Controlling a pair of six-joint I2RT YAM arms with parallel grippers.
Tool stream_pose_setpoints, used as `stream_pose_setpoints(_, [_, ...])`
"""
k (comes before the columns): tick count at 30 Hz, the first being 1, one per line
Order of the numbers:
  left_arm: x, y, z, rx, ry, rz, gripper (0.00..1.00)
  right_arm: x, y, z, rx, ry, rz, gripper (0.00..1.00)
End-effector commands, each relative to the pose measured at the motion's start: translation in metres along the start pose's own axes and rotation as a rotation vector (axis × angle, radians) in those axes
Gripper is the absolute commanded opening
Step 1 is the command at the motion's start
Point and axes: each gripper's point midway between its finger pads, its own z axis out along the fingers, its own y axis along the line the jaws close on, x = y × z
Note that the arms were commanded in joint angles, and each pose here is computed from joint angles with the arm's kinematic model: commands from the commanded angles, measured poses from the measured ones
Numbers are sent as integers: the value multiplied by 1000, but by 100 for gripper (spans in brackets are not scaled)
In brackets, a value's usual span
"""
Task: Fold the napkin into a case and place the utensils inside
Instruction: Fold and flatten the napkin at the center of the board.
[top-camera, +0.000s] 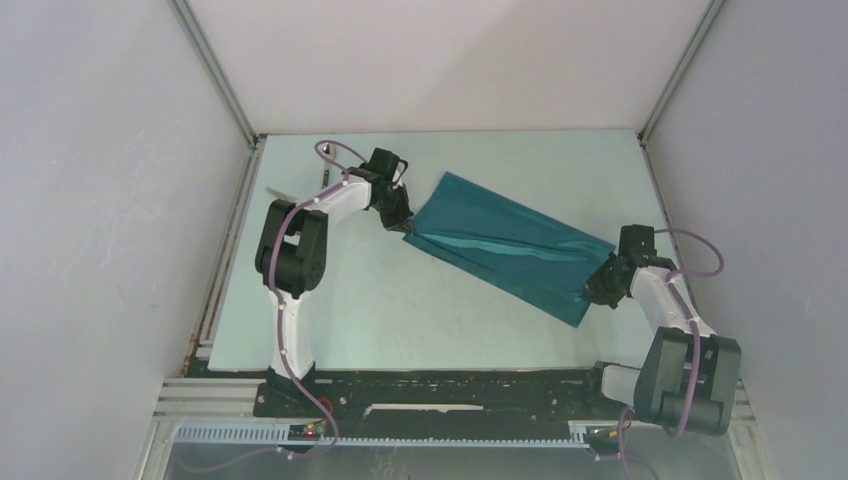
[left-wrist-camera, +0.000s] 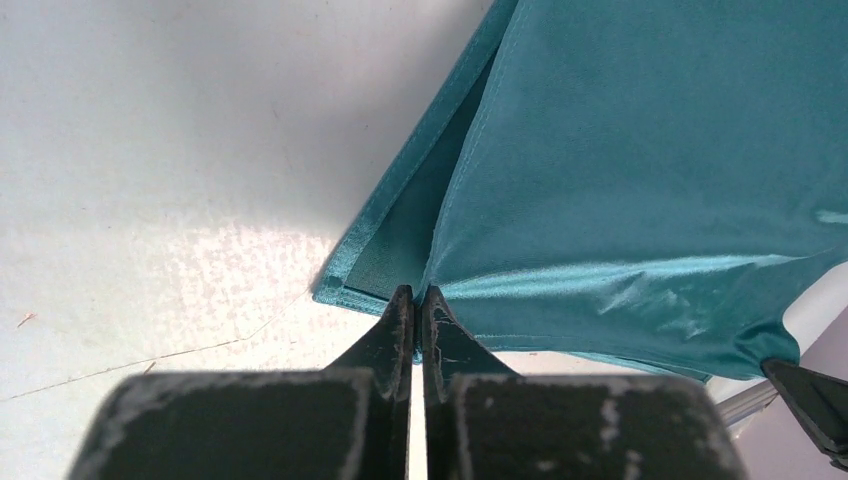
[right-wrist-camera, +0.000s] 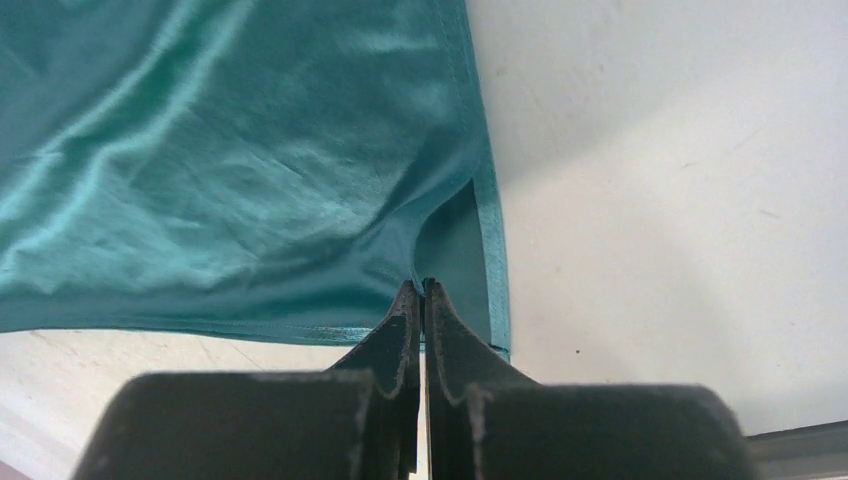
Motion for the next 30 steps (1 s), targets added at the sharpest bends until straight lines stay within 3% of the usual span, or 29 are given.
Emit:
stream_pose_setpoints(1, [-3,-1,-11,-8,-23,41,0,7,5,3,-18,6,-3,0])
stream_pose_setpoints(30, [13,5,-1,-55,20,67,4,30,-25,3,106,6,107,0])
